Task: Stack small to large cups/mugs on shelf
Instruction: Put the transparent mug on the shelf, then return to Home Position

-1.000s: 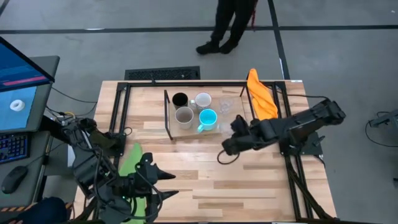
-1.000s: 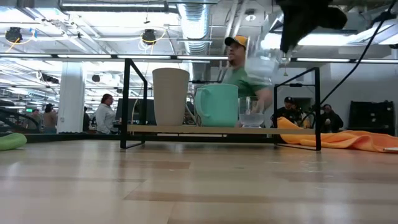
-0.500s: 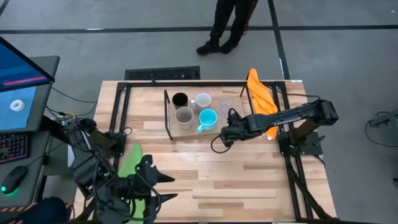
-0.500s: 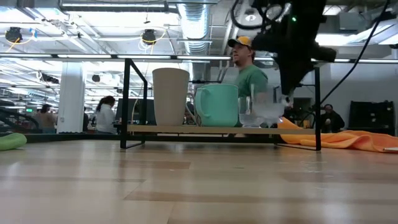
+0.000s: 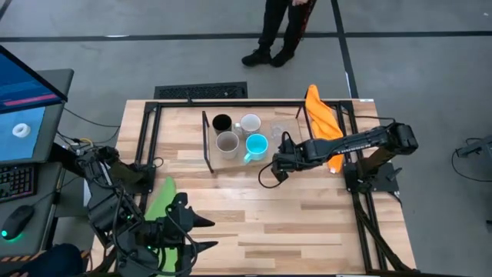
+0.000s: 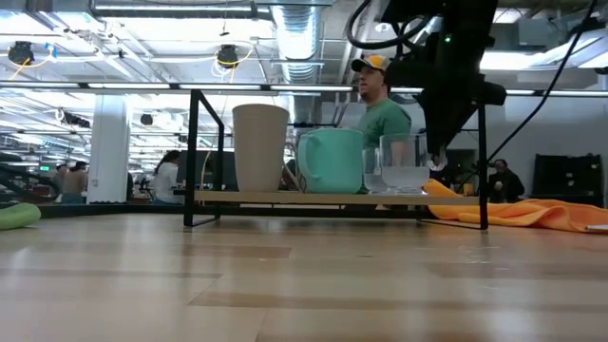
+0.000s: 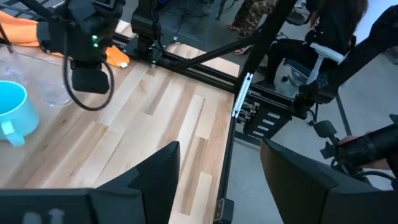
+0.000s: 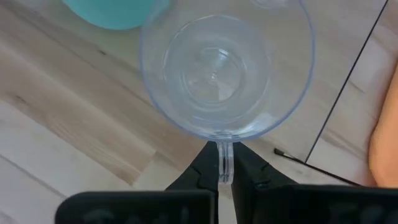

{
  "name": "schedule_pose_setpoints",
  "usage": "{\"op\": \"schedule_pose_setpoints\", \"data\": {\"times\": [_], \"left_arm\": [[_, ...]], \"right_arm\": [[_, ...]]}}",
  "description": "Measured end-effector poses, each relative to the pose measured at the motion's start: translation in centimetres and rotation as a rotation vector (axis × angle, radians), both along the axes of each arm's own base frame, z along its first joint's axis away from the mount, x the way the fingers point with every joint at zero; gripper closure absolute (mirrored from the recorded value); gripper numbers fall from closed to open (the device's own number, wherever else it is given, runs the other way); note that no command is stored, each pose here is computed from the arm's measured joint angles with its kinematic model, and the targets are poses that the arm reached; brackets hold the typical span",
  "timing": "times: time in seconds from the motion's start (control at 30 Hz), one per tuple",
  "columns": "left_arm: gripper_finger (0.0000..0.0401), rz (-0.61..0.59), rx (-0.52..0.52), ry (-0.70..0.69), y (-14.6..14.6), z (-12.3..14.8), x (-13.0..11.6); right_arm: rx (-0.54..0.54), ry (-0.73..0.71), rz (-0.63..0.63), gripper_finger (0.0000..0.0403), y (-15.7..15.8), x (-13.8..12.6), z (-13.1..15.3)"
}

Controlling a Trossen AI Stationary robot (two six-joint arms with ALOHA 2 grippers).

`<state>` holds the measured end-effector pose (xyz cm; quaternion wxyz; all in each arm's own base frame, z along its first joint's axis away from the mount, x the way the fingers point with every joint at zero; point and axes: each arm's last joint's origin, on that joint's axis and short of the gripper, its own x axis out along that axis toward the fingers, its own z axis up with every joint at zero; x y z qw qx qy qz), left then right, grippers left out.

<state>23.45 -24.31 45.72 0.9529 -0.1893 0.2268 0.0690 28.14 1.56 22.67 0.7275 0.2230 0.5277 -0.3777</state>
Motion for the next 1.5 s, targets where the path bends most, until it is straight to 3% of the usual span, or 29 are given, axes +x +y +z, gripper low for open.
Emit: {"op": "schedule_pose_setpoints", "data": {"times": [0.97,1.5], "left_arm": [[0.0186,0.004,-0.004,0.002,0.0,0.0,0.0],[0.0186,-0.008,-0.011,0.009,0.0,0.0,0.0]], "right_arm": [[0.033,-0.036,-0.048,0.0354,-4.0,0.6,0.7],[0.057,-0.098,-0.140,0.0274,-4.6,1.0,0.7]]}}
